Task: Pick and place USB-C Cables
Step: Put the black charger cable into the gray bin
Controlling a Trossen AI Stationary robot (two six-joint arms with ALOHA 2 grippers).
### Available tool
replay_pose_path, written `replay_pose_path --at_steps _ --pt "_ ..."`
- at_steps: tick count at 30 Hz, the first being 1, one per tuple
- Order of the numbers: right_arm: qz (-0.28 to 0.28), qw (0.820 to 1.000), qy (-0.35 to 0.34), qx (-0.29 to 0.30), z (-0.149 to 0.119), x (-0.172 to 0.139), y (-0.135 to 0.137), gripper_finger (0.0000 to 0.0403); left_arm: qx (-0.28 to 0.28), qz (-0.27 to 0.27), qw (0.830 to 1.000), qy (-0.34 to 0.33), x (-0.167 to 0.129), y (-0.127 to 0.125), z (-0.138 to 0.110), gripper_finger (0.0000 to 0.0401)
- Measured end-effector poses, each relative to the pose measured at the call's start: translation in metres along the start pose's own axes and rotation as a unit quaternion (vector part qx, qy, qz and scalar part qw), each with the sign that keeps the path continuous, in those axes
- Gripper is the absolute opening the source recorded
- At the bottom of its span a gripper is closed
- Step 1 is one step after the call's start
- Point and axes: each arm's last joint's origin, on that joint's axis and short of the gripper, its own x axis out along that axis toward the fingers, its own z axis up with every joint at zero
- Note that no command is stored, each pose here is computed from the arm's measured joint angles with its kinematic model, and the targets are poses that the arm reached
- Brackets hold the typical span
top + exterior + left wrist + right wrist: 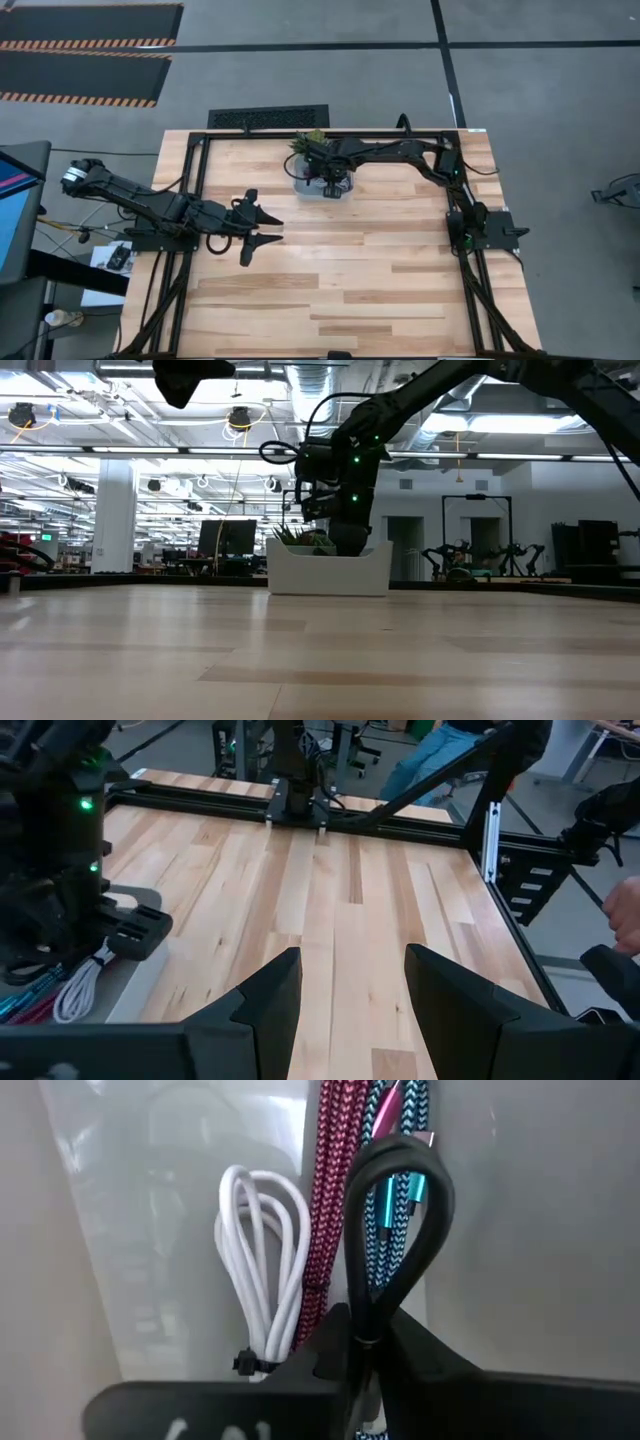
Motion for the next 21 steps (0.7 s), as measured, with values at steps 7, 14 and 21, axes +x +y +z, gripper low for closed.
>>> replay_pose_path --at_steps 7,14,21 --pt "0.003 1.000 0.003 0.003 -0.0007 -0.0006 0.0010 0.0056 0.001 0.006 1.000 0.001 0.0000 0.0005 -0.0004 0.0168" --pt "0.005 1.000 -0.001 -0.015 0.0005 -0.0010 0.0035 0.0066 0.001 0.006 1.000 0.001 0.0000 0.0005 -0.0004 0.0168" --pt "0.019 1.000 -0.002 -0.016 0.0001 -0.0009 0.0045 0.0145 0.001 0.006 1.000 0.004 0.0000 0.0006 -0.0009 0.0168"
